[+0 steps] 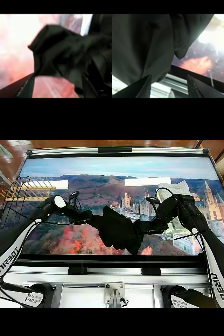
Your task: Fold the shirts.
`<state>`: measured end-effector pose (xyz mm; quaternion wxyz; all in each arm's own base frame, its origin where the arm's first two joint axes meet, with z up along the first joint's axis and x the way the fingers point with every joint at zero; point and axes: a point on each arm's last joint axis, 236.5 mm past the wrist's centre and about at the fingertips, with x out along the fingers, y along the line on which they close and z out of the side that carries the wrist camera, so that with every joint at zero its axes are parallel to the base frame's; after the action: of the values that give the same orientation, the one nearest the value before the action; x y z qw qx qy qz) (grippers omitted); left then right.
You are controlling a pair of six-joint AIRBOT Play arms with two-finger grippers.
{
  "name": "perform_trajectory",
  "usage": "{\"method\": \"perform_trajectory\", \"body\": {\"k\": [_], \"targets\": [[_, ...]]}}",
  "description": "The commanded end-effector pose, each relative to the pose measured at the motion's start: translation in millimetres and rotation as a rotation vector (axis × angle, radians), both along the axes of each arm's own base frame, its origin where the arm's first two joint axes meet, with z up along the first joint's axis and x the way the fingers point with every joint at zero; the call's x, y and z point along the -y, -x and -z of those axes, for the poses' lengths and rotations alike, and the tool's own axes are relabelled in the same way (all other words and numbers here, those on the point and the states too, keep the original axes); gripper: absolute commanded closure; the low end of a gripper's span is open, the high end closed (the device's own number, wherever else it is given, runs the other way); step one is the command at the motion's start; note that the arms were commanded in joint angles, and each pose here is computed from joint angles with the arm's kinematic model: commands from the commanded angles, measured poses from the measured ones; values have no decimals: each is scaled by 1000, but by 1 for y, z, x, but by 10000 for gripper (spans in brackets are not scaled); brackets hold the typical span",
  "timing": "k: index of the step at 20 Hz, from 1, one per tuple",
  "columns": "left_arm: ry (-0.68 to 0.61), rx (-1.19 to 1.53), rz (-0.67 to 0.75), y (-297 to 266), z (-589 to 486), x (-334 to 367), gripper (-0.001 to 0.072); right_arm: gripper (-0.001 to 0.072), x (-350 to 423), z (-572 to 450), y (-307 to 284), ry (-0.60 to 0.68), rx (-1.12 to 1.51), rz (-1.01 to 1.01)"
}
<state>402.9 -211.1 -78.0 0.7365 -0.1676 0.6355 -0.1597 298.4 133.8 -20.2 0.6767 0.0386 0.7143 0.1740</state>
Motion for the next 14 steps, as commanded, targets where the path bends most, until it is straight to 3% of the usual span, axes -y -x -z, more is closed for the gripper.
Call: {"method": "perform_trajectory", "body": {"k": [1,3,4,5,8,12,13,14], "targets": [[18,-17,-30,-5,17,6,196,165,-4,0,0,-15,-12,31],[20,-13,-36,-7,18,6,391,165,-14,-4,1,-59,-19,36],[21,-9,-36,-8,17,6,540,165,-22,-7,1,-93,-19,35],[21,-7,-36,-9,17,6,644,165,-30,-10,0,-131,-16,36],[23,1,-37,-10,14,6,673,165,-47,-2,7,-215,-42,68],[21,39,3,-11,6,7,674,167,-36,35,35,-167,-124,92],[22,55,12,-13,1,7,674,198,-35,39,35,-163,-119,99],[26,81,21,-16,-8,8,674,535,-35,39,32,-166,-106,100]]}}
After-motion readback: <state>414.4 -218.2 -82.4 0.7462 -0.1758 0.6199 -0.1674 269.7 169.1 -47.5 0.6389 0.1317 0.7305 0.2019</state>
